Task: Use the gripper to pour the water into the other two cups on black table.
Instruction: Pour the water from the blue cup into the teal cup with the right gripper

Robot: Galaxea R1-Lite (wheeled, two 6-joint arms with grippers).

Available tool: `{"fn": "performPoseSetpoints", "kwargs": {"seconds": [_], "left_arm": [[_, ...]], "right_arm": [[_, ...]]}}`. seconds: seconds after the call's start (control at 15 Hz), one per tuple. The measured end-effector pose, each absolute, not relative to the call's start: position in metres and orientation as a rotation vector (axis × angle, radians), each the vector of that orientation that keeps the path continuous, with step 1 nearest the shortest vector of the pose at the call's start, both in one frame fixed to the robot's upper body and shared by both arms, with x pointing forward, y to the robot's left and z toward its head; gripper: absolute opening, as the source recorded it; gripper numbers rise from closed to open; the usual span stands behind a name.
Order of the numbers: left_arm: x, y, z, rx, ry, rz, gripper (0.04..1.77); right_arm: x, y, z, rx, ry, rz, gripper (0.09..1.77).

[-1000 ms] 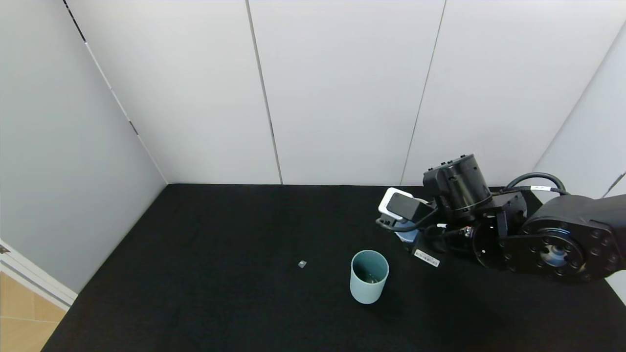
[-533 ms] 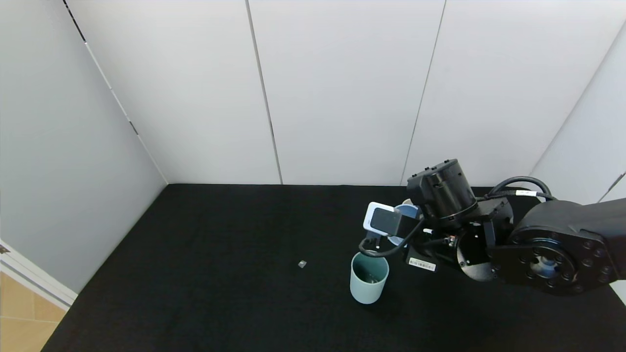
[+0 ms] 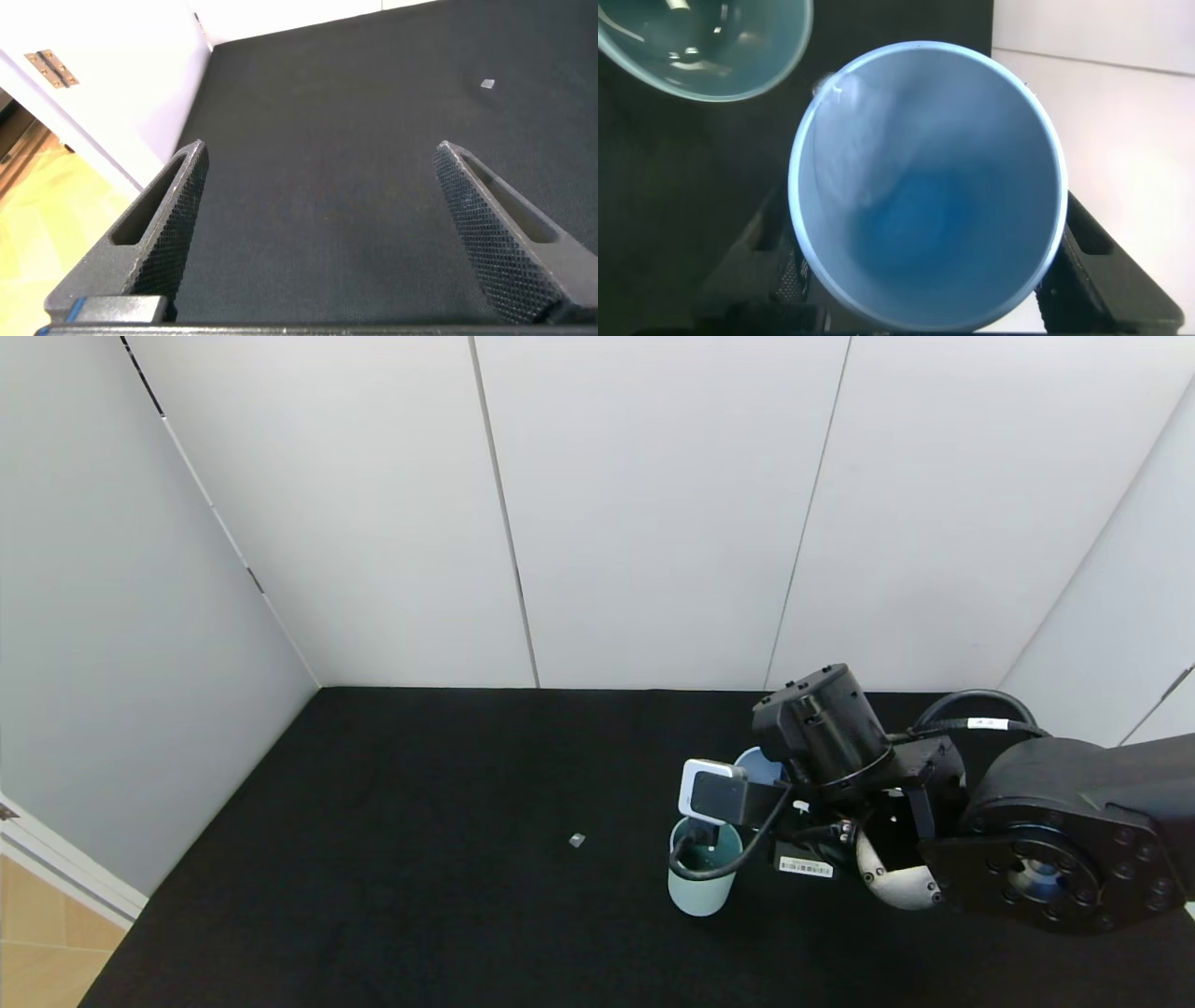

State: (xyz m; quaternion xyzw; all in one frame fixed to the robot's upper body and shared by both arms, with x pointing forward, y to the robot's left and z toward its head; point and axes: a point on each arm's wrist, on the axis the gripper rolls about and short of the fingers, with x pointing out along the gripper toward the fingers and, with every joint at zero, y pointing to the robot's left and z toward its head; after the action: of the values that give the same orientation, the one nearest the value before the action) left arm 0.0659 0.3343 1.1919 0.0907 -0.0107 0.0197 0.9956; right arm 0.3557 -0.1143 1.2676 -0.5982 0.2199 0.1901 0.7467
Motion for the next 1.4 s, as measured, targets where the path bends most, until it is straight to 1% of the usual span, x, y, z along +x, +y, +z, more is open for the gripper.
{"fn": "performPoseSetpoints", "kwargs": {"seconds": [0.47, 0.67, 1.4], "left_arm": [[0.066, 0.334, 1.192, 0.182, -0.021, 0.039, 1.72], [0.066, 0.334, 1.192, 0.182, -0.021, 0.039, 1.72], [0.066, 0.334, 1.192, 0.182, -0.021, 0.039, 1.72]], "right_arm": [[0.352, -0.109, 1.263, -1.401, 0.472, 0.456, 1.31], [0.354, -0.108, 1.263, -1.463, 0.469, 0.438, 1.31], [0.356, -0.095, 1.258, -1.589, 0.448, 0.456, 1.31]]}}
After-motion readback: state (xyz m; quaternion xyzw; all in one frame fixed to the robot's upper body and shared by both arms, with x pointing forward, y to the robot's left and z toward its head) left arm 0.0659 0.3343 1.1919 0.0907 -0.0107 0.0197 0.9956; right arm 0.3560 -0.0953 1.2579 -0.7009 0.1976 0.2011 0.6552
